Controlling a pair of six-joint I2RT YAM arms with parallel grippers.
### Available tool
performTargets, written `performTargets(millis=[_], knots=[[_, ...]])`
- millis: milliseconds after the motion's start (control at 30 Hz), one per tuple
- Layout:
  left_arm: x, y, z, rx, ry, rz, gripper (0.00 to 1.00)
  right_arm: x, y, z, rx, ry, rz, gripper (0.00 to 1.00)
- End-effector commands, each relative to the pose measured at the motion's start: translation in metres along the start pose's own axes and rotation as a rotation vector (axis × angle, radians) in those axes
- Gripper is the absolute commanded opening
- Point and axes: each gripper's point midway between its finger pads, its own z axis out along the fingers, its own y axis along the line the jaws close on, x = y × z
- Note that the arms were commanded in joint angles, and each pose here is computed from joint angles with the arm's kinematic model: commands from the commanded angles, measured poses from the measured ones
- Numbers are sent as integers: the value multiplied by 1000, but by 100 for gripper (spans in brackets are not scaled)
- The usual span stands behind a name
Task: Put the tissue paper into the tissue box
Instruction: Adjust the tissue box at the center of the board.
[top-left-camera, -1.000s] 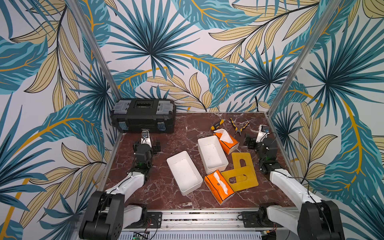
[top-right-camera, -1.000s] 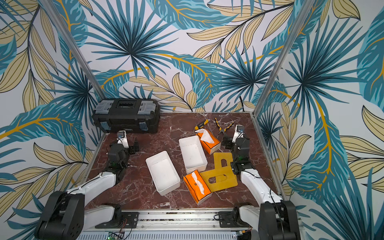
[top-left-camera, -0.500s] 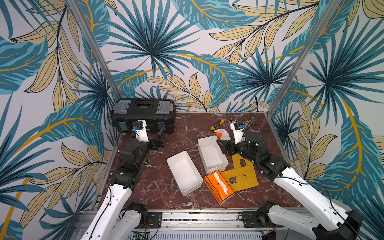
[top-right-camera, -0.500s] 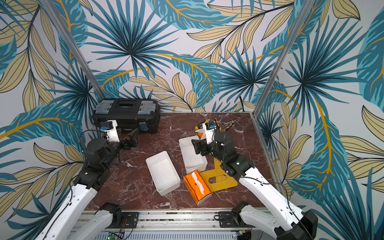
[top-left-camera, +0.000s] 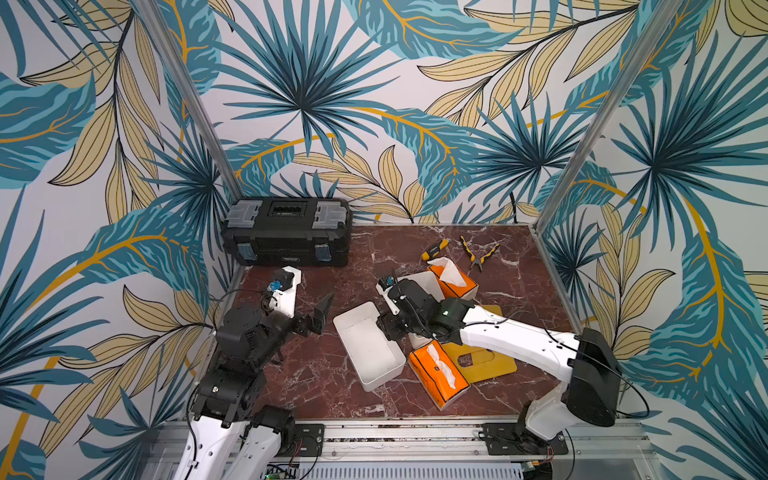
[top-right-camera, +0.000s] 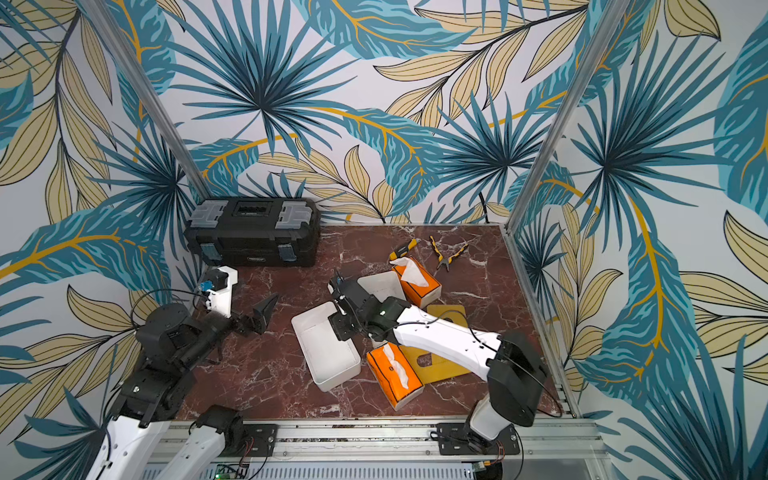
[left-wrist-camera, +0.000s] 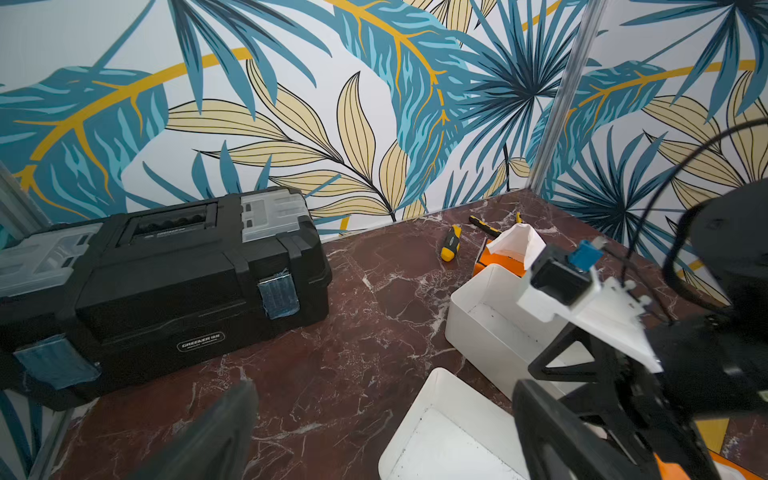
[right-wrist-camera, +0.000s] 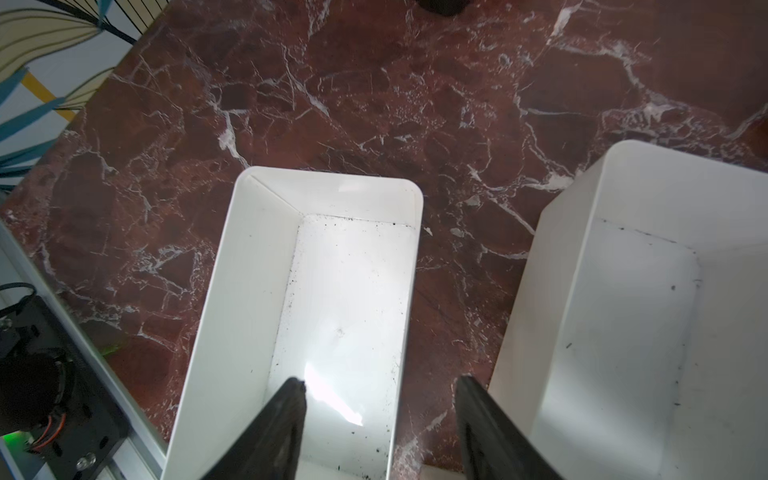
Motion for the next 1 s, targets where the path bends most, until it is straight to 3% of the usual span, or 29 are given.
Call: performTargets(millis=[0,300,633,833,967], knots=[[13,2,-5,-15,18,10,100,15,0,12,28,83,23,60],[36,0,-12,-18,73,-54,100,37,-5,40,73,181,16,40],[49,9,-17,-73,118,-62,100,38,-36,51,218,257,-84,8],[52,8,-16,-69,126,-70,100,34,-76,50,314,280,-76,0],[51,8,-17,-71,127,-69,100,28,-102,45,355,278,-63,0]])
